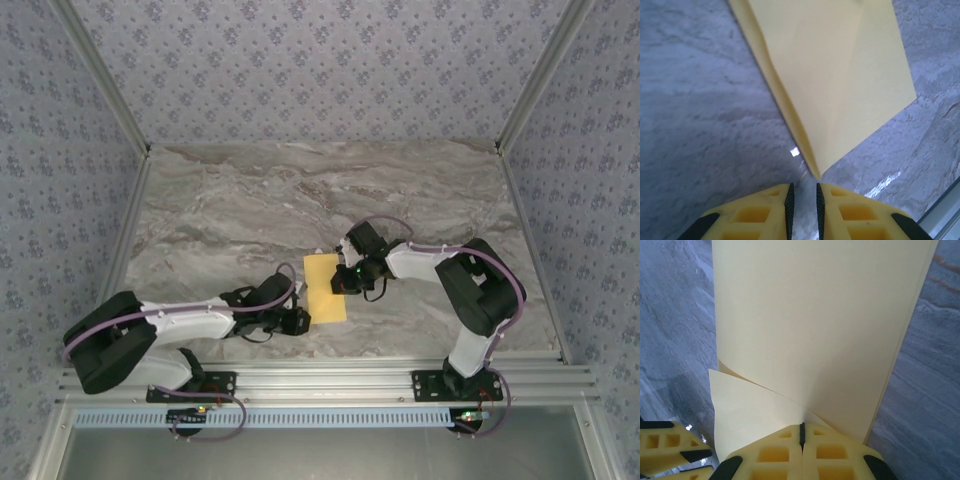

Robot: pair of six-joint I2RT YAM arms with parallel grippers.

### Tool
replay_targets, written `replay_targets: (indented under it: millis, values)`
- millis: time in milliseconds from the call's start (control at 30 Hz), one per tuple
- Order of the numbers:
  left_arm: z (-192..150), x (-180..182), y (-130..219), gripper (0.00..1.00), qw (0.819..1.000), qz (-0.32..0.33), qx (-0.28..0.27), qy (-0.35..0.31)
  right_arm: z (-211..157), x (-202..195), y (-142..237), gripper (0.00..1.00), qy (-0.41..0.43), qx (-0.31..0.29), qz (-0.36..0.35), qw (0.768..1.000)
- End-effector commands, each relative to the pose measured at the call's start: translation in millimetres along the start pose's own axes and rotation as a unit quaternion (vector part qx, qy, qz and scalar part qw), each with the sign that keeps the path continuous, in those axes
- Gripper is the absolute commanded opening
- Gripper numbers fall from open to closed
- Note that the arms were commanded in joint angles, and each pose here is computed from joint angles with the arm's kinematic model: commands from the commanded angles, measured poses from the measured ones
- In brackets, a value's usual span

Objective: Fold a paper plane with a square sheet of paper (fold left side to right side)
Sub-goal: Fold the triangle a second time at the center of the table.

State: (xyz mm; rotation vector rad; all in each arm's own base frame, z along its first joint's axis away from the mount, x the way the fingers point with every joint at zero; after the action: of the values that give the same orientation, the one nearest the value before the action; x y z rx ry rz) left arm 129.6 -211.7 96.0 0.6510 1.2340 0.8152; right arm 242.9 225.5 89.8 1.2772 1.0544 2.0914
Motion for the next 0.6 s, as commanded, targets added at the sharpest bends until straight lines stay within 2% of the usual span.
replay_targets:
  millis: [0,200,400,567]
  values:
    - [1,0,12,0.2,1.0,0.006,-0.013,-0.001,-12,-15,-8,0.03,-0.016,0.037,-0.046,0.998]
    - [16,-20,19,0.22,0.999,-0.029,-0.026,-0.016,-11,-13,-8,0.03,-0.015,0.037,-0.045,0.998]
    - [27,-39,-3,0.21,0.998,-0.046,0.003,-0.029,-12,-13,-8,0.03,-0.015,0.041,-0.046,0.998]
    - [30,-38,-18,0.21,0.999,-0.032,0.014,-0.027,-13,-13,-8,0.03,-0.015,0.043,-0.047,0.998]
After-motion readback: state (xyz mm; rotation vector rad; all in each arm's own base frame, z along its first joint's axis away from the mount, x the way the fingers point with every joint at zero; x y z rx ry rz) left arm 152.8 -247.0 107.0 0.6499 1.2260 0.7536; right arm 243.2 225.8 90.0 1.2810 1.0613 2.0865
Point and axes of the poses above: each hand's point on the last joint's axis, 136 mm out from that joint toward the fingers, its own y axis back along the fingers, its own x axis along the line the jaws close on, z = x × y, the point moved 9 cm from there along y, back along the fingers, and after that the axes turned 13 degrees about y, right-handed, at the moved point
